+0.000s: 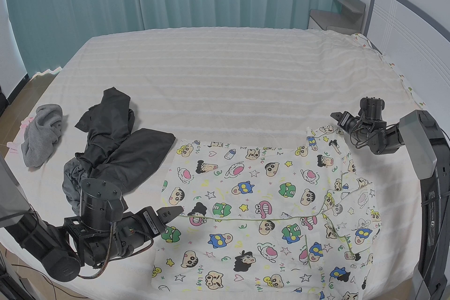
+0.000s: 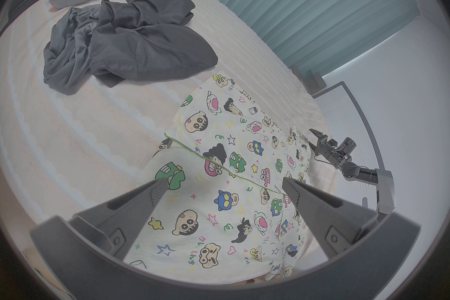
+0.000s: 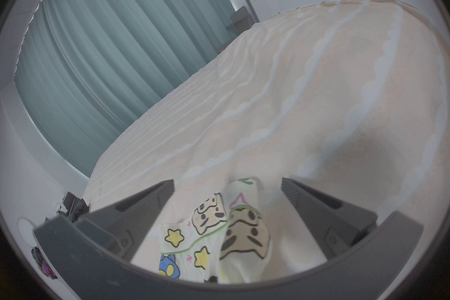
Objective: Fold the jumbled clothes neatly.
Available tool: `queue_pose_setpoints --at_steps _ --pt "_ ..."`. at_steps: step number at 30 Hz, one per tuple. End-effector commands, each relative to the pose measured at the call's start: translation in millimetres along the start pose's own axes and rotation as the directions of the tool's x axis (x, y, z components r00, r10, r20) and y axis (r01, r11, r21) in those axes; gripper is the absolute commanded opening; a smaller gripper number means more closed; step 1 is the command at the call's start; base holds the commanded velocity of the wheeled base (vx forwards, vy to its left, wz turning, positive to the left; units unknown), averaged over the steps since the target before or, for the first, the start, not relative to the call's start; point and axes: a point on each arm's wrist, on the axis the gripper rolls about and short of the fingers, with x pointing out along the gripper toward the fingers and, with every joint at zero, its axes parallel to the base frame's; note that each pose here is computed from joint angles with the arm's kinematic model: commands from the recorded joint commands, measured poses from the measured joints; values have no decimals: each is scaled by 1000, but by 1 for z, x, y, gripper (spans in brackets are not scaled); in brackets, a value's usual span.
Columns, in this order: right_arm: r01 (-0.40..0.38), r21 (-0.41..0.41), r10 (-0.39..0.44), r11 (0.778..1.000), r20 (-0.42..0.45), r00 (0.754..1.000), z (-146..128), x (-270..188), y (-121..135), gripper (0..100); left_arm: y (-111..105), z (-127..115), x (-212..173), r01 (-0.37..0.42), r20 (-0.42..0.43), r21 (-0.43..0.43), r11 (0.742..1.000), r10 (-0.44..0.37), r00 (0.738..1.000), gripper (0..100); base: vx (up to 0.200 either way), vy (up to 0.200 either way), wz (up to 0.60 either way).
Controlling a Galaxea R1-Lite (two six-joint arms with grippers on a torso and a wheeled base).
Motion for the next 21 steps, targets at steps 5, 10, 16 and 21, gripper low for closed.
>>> queue_pose_setpoints --at_steps 5,10,16,21 --pt "44 58 -44 997 -16 999 25 -66 13 100 0 -1 2 -3 -1 1 1000 3 1000 100 0 0 0" --pt "99 50 -94 994 -98 991 16 -137 11 100 0 0 1 -2 0 0 1000 2 1000 100 0 0 0" --pt "52 54 -41 997 -183 982 -2 -242 10 100 0 -1 1 -1 1 -3 1000 1 1000 100 -167 0 0" --pt "9 78 9 997 -217 976 -18 -295 -2 100 -1 -1 0 2 0 -15 1000 -2 1000 100 -200 0 0"
